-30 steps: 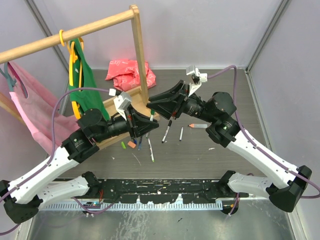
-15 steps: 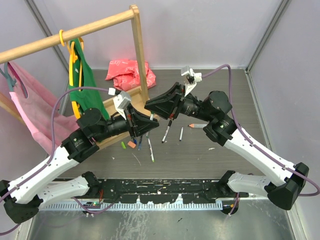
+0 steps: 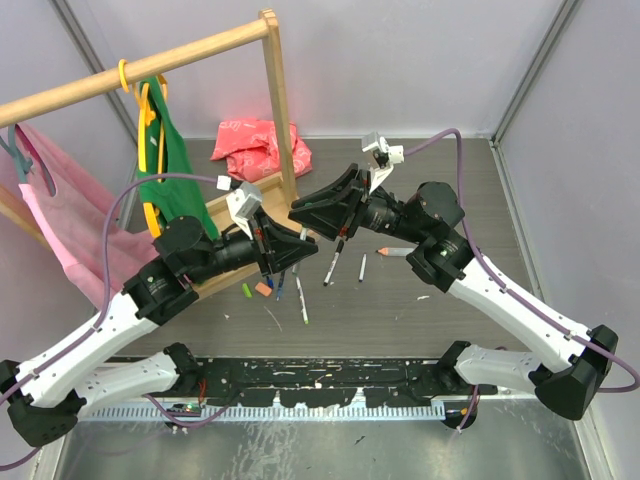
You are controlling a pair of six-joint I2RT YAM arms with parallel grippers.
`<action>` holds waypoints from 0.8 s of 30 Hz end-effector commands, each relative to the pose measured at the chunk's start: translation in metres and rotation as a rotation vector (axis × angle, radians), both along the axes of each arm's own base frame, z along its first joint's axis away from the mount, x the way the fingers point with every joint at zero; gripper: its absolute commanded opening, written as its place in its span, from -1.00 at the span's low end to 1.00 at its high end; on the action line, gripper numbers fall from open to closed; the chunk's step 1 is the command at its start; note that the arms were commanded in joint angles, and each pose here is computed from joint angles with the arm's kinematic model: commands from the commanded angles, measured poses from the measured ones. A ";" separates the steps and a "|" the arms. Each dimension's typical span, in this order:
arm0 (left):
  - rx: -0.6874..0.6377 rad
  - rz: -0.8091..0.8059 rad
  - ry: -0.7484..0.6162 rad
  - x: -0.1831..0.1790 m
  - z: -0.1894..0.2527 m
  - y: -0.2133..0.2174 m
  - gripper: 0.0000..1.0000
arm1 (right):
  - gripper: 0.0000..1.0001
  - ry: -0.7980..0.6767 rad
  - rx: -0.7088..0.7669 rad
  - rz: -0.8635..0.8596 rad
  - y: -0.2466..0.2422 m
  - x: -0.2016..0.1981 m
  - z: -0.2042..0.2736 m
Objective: Insert the pens into the pen caps
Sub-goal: Press the pen cap onto the pen.
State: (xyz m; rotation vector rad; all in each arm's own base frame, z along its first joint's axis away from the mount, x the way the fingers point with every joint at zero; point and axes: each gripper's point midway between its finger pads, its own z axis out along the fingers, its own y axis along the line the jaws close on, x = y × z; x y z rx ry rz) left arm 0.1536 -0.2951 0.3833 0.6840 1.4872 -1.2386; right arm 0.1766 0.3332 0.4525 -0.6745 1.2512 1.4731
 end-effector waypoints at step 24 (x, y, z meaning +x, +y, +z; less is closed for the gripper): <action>-0.116 0.037 -0.060 0.003 0.045 0.006 -1.00 | -1.00 -0.069 0.057 0.006 -0.008 -0.011 0.020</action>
